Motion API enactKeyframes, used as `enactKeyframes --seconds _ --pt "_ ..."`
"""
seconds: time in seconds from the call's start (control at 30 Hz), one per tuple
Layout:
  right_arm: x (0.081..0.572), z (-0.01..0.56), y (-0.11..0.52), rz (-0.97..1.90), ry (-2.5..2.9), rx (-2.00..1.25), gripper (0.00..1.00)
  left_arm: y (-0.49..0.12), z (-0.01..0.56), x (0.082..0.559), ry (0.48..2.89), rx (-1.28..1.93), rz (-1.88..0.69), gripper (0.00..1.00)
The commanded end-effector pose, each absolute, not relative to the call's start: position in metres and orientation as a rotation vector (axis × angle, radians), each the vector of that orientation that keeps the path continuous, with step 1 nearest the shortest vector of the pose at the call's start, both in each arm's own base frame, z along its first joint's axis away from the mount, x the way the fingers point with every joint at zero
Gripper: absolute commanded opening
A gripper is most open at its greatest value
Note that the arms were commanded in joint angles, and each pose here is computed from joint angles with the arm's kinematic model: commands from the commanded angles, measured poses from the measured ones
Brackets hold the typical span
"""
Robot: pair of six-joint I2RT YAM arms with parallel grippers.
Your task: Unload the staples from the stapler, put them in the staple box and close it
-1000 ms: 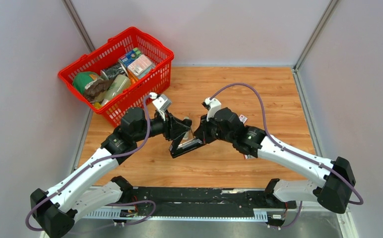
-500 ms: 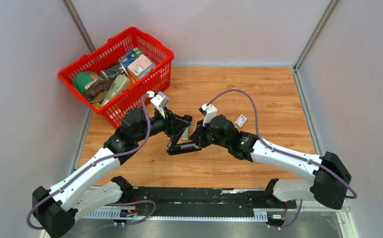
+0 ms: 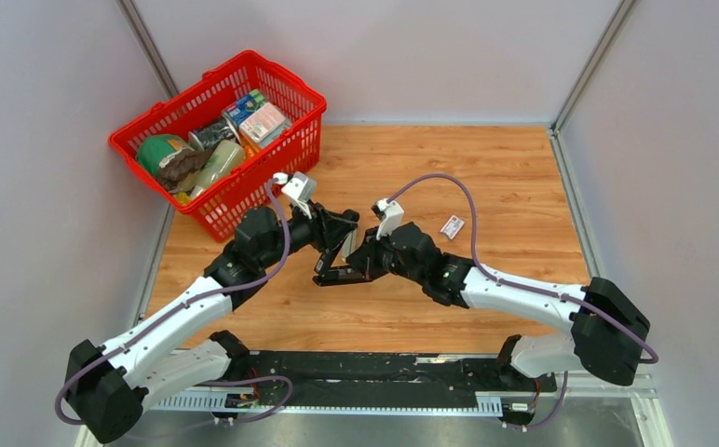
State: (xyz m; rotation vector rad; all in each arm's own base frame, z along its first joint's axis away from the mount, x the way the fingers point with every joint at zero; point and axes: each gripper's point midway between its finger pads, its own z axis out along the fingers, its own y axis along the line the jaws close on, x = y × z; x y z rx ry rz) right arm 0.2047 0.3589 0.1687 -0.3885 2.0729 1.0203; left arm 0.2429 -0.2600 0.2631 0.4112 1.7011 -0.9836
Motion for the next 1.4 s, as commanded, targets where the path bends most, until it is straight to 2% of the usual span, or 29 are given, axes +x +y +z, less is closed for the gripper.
enactKeyframes --seconds 0.0,0.43,0.77,1.37 --pt "0.189 0.162 0.366 1.090 2.089 -0.398 0.00 -0.253 0.337 0.260 1.423 0.317 -0.962 0.00" --pt "0.179 0.165 0.364 1.174 2.067 -0.353 0.00 -0.257 0.342 0.269 1.365 0.284 -0.814 0.00" --pt "0.183 0.169 0.358 1.157 2.018 -0.333 0.00 -0.276 0.334 0.275 1.363 0.297 -0.817 0.00" --pt "0.222 0.199 0.294 0.730 1.922 -0.303 0.00 -0.268 0.354 0.256 1.351 0.306 -0.853 0.00"
